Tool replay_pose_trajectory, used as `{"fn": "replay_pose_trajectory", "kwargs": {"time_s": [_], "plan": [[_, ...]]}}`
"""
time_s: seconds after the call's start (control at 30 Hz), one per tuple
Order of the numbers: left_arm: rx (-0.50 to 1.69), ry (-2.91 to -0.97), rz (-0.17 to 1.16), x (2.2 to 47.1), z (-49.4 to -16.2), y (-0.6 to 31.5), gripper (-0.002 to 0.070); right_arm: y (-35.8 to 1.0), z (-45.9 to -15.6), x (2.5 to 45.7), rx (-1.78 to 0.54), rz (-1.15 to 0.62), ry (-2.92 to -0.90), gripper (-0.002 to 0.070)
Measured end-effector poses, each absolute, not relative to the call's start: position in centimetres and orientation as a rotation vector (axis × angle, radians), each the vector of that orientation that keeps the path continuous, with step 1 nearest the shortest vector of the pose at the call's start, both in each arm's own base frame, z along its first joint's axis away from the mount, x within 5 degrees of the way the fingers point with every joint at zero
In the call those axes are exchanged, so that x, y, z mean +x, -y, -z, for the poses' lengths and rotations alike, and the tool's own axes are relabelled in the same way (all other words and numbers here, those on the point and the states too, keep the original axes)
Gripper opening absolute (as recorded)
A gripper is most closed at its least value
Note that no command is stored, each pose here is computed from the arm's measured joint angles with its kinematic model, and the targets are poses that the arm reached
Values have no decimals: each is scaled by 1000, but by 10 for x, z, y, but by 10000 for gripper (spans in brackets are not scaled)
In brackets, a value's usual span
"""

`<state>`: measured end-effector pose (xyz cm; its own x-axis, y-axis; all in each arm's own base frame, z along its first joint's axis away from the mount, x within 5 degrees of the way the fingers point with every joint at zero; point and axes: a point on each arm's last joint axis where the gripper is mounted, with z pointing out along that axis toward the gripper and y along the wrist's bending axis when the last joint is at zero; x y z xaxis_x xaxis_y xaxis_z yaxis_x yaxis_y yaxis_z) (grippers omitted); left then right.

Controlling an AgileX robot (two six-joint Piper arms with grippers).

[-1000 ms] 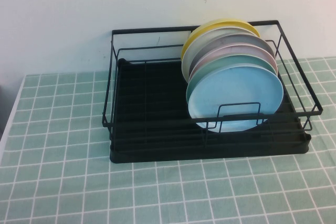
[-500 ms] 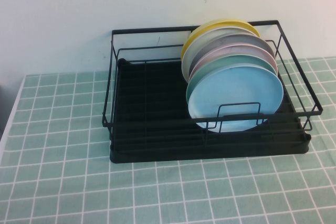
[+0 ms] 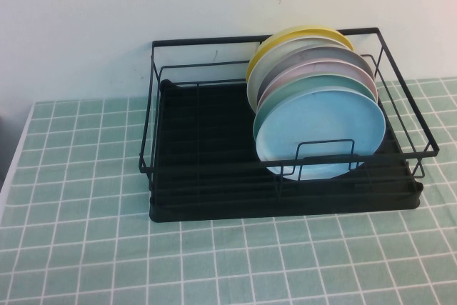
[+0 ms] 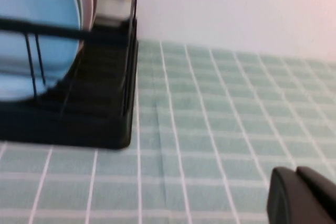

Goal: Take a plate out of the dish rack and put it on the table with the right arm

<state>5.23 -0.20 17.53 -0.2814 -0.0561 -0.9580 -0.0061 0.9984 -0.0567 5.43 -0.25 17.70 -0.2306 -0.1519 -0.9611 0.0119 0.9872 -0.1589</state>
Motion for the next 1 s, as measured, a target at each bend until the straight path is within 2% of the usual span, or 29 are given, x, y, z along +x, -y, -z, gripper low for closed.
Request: {"fn": "replay_pose_trajectory", "kwargs": {"time_s": [0.37, 0.53, 0.7, 0.77, 0.87, 1.0], "plan": [[-45, -1856, 48, 52, -175, 2, -3, 3, -233, 49, -43, 170, -1167, -1], [-45, -1856, 48, 52, -175, 2, -3, 4, -247, 42, -16, 162, -1000, -1], [-45, -1856, 48, 52, -175, 2, -3, 7, -248, 41, 61, 113, -989, -1], [-45, -1856, 48, 52, -175, 2, -3, 7, -252, 43, 68, 99, -1051, -1], [-45, -1856, 48, 52, -175, 2, -3, 5, -266, 42, 29, 104, -1178, -1], [-45, -1856, 48, 52, -175, 2, -3, 0, -306, 35, -58, 122, -1357, -1]]}}
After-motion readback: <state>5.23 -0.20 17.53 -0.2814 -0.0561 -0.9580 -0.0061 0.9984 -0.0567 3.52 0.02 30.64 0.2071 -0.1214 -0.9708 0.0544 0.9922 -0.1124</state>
